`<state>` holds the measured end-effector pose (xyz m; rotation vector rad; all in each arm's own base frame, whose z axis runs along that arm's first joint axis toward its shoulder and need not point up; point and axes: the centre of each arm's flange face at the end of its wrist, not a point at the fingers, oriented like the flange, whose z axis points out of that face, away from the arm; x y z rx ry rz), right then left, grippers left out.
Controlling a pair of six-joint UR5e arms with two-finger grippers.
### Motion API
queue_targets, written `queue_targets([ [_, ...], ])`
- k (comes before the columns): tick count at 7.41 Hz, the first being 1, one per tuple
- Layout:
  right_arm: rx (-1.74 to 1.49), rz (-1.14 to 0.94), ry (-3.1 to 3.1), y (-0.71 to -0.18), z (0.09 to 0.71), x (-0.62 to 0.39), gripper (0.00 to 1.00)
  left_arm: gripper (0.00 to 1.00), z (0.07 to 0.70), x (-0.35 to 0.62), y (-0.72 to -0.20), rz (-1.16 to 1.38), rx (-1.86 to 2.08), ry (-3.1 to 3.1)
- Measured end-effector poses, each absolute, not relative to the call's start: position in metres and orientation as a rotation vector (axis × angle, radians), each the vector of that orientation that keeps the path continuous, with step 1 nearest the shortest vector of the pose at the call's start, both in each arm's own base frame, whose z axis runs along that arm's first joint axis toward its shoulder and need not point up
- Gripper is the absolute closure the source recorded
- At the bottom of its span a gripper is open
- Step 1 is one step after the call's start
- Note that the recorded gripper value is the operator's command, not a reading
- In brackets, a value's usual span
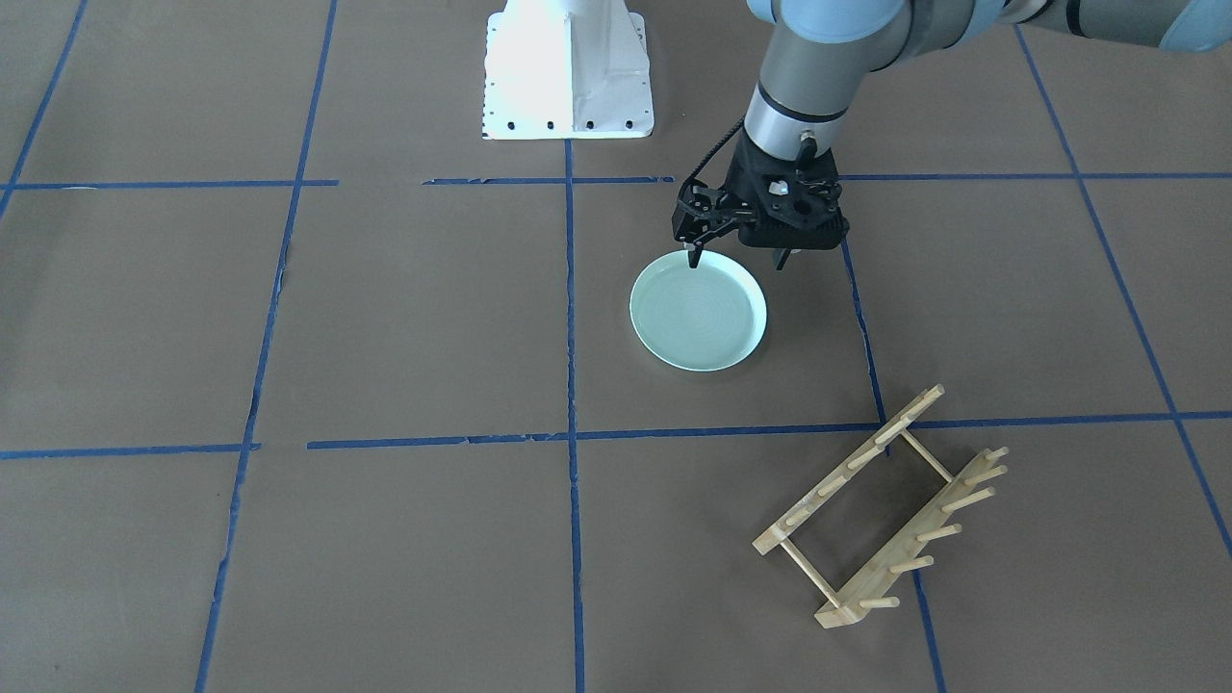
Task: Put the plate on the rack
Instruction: 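Move the left gripper down to the edge of the pale green plate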
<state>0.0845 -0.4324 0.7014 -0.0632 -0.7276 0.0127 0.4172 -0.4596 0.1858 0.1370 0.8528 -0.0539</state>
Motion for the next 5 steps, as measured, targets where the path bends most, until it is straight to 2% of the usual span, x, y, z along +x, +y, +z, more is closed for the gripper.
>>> queue_targets([
  [5,-0.063,0.013,-0.728,-0.432,0.701,0.085,0.00,0.00,0.210,0.556,-0.411,-0.089,0.099,0.760],
])
